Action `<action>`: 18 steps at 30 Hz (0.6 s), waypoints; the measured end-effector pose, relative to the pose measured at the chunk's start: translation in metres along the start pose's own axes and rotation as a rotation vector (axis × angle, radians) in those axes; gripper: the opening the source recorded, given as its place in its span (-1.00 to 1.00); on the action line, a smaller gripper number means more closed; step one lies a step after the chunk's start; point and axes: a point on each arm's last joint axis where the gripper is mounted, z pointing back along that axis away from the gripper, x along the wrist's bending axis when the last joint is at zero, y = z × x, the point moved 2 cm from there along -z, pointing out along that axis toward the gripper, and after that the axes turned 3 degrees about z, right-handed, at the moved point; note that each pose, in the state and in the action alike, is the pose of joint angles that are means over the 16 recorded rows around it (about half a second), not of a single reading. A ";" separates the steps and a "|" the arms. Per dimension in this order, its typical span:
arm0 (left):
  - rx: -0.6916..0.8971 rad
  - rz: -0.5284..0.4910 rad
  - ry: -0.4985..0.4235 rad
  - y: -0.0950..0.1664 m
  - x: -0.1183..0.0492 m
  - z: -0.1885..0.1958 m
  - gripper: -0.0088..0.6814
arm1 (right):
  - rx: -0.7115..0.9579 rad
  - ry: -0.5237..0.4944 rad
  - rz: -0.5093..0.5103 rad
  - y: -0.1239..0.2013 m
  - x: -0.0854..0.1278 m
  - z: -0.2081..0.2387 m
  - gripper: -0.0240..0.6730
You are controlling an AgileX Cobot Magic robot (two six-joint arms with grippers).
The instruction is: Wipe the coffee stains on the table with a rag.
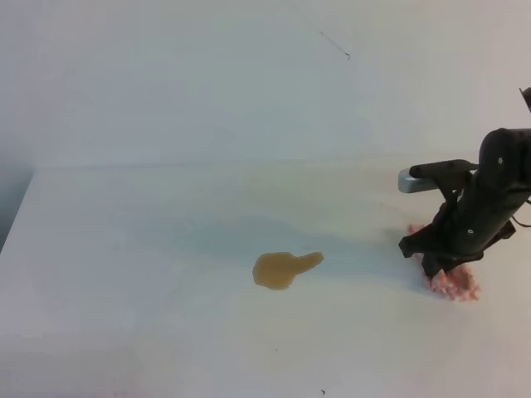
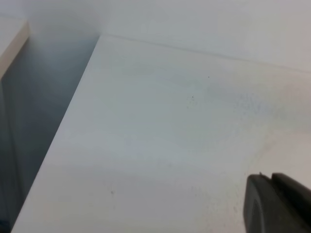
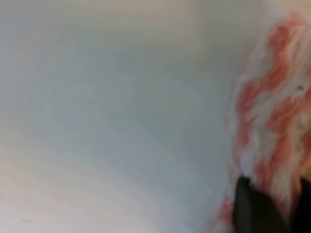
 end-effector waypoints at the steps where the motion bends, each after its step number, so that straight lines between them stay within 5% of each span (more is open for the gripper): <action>1: 0.000 0.000 0.000 0.000 0.000 0.000 -0.97 | 0.005 -0.004 0.006 0.000 0.001 0.000 -0.69; 8: 0.000 0.000 0.000 0.000 0.000 0.000 -0.97 | 0.009 -0.049 0.042 -0.009 0.013 0.006 -0.93; 18: 0.000 0.000 0.000 0.000 0.000 0.000 -0.97 | -0.064 -0.125 0.074 -0.039 0.043 0.020 -0.93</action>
